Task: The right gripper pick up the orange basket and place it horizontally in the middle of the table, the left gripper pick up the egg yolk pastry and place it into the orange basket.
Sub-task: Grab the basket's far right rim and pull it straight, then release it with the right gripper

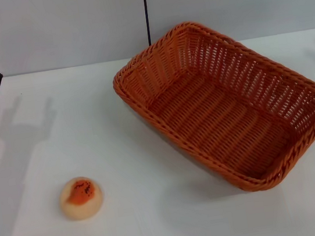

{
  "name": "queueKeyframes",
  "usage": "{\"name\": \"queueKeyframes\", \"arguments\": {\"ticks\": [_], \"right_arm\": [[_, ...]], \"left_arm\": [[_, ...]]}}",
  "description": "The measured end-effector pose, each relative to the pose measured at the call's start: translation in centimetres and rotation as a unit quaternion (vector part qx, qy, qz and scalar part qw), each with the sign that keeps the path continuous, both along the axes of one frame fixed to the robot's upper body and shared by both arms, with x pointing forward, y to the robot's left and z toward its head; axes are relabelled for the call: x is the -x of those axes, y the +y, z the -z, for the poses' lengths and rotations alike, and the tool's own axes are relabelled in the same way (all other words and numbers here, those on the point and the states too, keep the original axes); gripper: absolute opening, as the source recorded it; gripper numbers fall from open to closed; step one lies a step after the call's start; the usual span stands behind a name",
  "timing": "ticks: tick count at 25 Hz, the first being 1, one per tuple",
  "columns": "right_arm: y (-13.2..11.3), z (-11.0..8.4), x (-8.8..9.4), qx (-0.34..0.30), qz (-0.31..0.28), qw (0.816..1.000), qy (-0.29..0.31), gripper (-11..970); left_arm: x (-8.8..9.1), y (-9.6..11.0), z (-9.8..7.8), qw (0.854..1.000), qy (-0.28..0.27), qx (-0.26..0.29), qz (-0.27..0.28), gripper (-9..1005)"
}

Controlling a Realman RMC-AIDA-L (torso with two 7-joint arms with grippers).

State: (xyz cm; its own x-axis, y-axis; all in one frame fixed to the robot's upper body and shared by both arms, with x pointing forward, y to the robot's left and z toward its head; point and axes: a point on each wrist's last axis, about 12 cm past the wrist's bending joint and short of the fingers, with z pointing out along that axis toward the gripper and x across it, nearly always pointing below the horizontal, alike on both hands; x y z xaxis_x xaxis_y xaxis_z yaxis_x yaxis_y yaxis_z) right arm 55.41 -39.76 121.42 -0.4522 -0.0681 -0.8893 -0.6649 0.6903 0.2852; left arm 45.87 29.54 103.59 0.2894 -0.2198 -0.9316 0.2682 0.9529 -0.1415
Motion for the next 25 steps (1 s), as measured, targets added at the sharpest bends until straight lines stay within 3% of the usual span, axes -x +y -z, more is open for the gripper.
{"name": "queueKeyframes", "arguments": {"ticks": [3,8,12,15,18,25], "right_arm": [[2.2,-2.1,-1.8,0.084,-0.038,0.994,0.061,519],[4.4,-2.9,-3.8,0.142,-0.052,0.984,0.091,520],[5.8,-2.1,-4.9,0.155,-0.058,0.981,0.101,521],[7.1,-0.4,-6.0,0.159,-0.060,0.978,0.117,522],[8.0,0.8,-6.6,0.156,-0.066,0.978,0.125,695],[9.6,2.7,-6.6,0.171,-0.092,0.971,0.143,692]], "left_arm": [[0.0,0.0,0.0,1.000,0.001,0.000,0.000,721],[0.0,-0.1,0.0,1.000,0.001,0.001,0.000,721],[0.1,-0.1,0.1,1.000,0.003,0.002,0.001,720],[0.3,-0.1,0.3,1.000,0.007,0.001,0.002,720],[0.3,-0.1,0.3,1.000,0.009,0.000,0.002,720],[0.3,-0.1,0.5,1.000,0.017,-0.001,0.000,720]]}}
